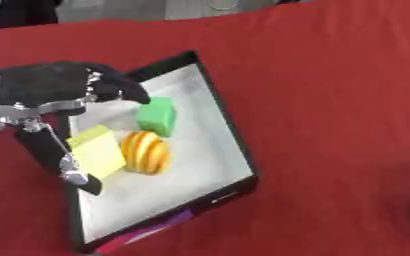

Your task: Pick up objects on the table and place them in the box.

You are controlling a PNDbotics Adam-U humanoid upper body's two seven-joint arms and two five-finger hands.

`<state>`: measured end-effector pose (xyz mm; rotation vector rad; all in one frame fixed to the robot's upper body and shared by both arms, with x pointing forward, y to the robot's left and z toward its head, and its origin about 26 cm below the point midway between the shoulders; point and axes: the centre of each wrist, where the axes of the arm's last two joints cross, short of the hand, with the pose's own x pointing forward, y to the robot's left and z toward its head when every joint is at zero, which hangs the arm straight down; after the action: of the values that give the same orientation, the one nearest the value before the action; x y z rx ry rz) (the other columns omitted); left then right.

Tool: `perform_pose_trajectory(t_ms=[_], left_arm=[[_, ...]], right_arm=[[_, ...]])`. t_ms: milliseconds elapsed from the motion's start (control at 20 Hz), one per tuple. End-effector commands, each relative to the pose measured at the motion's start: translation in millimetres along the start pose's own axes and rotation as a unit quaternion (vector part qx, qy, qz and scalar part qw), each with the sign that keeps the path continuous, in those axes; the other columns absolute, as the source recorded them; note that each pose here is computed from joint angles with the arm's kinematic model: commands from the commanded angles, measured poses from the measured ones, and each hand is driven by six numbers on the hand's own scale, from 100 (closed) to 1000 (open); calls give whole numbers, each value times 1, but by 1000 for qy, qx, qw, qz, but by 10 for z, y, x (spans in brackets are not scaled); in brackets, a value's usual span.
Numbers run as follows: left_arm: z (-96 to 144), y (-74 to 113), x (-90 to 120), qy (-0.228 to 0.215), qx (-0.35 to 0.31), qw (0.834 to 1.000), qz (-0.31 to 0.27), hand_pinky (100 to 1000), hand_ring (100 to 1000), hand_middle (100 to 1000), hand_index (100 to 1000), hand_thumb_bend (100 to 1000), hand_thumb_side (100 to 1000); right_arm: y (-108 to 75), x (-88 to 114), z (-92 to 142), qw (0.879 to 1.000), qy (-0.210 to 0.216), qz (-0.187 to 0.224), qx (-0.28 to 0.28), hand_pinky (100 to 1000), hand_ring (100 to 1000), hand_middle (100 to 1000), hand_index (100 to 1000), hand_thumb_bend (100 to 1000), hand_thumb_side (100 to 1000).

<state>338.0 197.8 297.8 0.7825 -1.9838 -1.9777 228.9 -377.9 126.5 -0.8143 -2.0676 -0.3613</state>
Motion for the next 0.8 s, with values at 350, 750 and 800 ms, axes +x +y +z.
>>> perform_pose_trajectory(t_ms=[350, 750, 800], left_arm=[[824, 382, -135, 98, 368, 905, 187, 683, 774, 776, 828, 100, 420], [1327, 121, -292, 81, 556, 747, 356, 629, 741, 752, 790, 100, 659], [1375, 67, -298, 90, 569, 729, 369, 628, 740, 752, 789, 100, 670]], right_arm=[[-113, 37, -45, 999, -35, 1, -16, 965, 1000, 730, 788, 100, 470], [-98, 12, 4, 999, -31, -5, -27, 965, 1000, 730, 787, 100, 470], [-96, 8, 10, 999, -31, -6, -29, 965, 1000, 730, 787, 100, 470]])
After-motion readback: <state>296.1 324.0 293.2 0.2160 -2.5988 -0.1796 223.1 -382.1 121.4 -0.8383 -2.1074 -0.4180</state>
